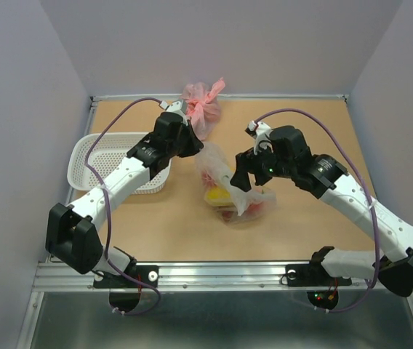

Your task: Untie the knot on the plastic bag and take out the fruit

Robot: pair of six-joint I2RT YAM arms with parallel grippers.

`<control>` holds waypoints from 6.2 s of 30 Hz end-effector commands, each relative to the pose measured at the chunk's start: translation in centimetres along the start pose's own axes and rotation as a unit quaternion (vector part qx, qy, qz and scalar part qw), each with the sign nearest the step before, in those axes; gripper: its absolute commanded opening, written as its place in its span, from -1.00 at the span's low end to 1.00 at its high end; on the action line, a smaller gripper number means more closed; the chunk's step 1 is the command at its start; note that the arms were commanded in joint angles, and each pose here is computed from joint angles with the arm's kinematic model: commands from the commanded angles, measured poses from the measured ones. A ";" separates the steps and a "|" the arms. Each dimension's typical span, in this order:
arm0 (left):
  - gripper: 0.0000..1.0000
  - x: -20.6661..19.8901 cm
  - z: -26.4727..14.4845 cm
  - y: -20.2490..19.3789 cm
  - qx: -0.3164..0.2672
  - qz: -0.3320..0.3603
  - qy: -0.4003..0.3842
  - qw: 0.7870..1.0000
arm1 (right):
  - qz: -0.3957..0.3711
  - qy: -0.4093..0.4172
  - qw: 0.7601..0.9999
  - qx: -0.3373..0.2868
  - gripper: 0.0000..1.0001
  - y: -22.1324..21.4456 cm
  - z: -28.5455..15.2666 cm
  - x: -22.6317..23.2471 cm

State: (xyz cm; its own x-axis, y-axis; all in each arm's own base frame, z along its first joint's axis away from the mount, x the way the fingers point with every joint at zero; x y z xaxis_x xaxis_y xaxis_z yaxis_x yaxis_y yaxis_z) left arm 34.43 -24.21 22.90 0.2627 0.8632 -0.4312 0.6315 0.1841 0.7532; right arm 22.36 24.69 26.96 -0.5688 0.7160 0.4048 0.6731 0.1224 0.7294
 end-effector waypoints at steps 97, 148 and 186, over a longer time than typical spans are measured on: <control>-0.52 -3.2 -0.5 -14.0 0.015 -0.124 0.026 0.992 | -0.007 -0.176 0.976 -0.127 0.86 2.2 -7.9 -4.8; -1.00 3.1 -6.8 -14.9 -0.060 -0.158 0.043 0.985 | 0.107 -0.342 0.926 -0.117 -0.99 -0.8 3.8 -19.9; -1.00 -2.8 -4.4 -9.1 -0.078 -0.085 -0.047 0.992 | 0.055 -0.009 0.991 -0.125 0.86 8.0 -1.3 -3.7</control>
State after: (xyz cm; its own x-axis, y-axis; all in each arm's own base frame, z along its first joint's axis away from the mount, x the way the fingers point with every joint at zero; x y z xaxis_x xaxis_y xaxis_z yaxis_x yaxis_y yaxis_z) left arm 24.21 -25.30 17.37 0.1771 0.7917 -0.5846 0.5855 0.3927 0.7092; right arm 32.16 19.94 30.75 -0.4182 0.7474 0.5162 0.5979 -0.2014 0.7759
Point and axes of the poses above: each gripper's point midway between its finger pads, its own z axis out along the fingers, its own x axis along the line the jaws close on, y = z × x, the point moved 1 cm from there along -z, back along the fingers, and after that the axes turned 7 degrees about z, right-handed, at the moved point
